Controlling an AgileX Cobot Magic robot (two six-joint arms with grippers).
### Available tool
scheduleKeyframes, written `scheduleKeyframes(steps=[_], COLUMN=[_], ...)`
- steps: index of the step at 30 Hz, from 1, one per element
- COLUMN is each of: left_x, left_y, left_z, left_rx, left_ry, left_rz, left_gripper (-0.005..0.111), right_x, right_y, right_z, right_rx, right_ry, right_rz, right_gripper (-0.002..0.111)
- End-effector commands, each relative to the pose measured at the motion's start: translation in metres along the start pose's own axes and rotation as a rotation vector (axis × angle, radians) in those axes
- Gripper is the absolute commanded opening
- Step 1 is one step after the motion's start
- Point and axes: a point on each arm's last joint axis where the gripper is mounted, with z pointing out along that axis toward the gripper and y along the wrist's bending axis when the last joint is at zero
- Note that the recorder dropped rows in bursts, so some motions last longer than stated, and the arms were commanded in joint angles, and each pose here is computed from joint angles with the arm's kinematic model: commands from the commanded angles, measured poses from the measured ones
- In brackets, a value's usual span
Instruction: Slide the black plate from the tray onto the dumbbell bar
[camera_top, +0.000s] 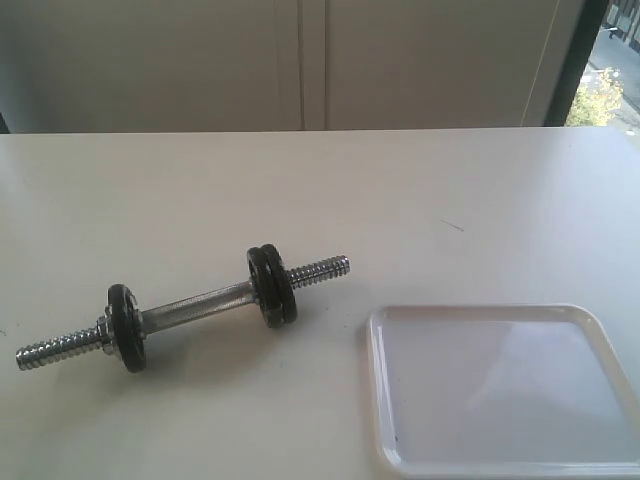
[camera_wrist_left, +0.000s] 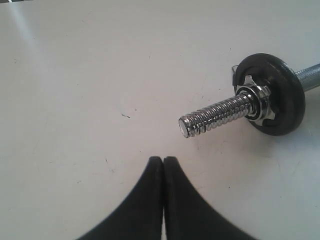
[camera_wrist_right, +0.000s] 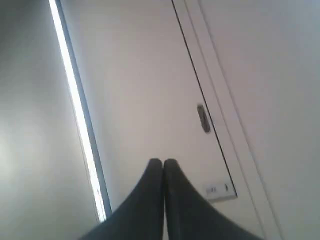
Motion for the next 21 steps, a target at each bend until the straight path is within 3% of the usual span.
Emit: scheduleKeyframes(steps=[1,8,12,17,19,21], left_x=[0.001,0.001,0.001,0.001,0.001,0.001], left_y=[-0.001,-0.001,-0.001,-0.001,-0.001,-0.001], left_z=[0.0,0.0,0.0,0.0,0.0,0.0], left_rx=[0.006,0.006,0.006,0.006,0.006,0.006], left_ry=[-0.003,-0.003,-0.003,-0.003,-0.003,-0.003], left_rz=[-0.01,-0.01,-0.01,-0.01,-0.01,-0.01], left_gripper=[0.0,0.0,0.0,0.0,0.0,0.0], right_x=[-0.031,-0.056,-0.057,-0.022,0.001,0.02], right_y=[0.032,0.065,0.077,0.073,0.056,0.03], right_z=[-0.057,-0.142,-0.174,-0.159,-0.15,-0.142], right_rx=[-0.05,-0.089,-0.073,-0.137,-0.06,0.114], right_ry=[-0.181,-0.441,-0.512,-0.231,-0.04,0.069], right_rz=[-0.061,-0.113,-0.302,-0.504,-0.455,-0.315], right_gripper=[0.0,0.0,0.0,0.0,0.0,0.0])
